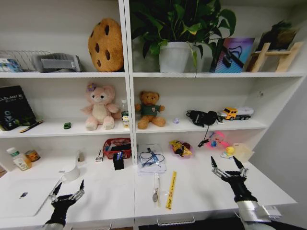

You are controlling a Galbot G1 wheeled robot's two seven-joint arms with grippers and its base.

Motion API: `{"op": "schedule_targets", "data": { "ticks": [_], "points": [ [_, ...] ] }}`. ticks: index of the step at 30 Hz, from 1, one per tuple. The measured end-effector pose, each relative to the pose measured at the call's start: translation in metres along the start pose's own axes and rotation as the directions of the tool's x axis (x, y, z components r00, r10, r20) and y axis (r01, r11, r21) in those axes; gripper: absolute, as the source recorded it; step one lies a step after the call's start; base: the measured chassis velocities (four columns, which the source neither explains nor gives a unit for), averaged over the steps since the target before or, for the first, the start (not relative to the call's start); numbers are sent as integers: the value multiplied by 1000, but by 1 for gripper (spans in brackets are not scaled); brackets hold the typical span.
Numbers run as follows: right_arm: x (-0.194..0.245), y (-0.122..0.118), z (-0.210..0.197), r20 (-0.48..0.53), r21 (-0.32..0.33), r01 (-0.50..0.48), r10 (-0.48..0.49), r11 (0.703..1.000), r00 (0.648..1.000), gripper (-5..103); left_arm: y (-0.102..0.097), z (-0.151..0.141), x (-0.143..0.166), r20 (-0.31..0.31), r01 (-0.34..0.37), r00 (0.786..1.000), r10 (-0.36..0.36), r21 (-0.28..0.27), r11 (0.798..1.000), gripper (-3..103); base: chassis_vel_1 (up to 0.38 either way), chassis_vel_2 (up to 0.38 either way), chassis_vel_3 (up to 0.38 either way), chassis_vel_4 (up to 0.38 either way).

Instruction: Organize the objects on the table.

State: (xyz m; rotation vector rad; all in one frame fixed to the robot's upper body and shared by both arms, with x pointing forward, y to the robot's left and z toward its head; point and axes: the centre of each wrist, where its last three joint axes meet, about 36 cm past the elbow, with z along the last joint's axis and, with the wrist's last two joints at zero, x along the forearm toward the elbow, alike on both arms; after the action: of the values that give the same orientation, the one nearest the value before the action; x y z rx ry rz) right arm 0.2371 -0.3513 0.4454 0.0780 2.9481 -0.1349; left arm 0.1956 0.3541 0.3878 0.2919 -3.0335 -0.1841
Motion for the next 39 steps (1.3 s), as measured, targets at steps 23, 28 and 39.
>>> {"op": "schedule_targets", "data": {
  "ticks": [23, 28, 39],
  "points": [
    [0, 0, 1, -3, -1, -1, 1, 1000, 1000, 100, 0, 0, 0, 0, 0, 1000, 0, 0, 1000, 100, 0, 0, 0, 0],
    [0, 0, 1, -2, -1, -1, 1, 1000, 1000, 100, 0, 0, 0, 0, 0, 1000, 0, 0, 1000, 100, 0, 0, 0, 0],
    [0, 0, 1, -2, -1, -1, 1, 1000, 1000, 100, 0, 0, 0, 0, 0, 1000, 0, 0, 1000, 100, 0, 0, 0, 0]
  ]
}}
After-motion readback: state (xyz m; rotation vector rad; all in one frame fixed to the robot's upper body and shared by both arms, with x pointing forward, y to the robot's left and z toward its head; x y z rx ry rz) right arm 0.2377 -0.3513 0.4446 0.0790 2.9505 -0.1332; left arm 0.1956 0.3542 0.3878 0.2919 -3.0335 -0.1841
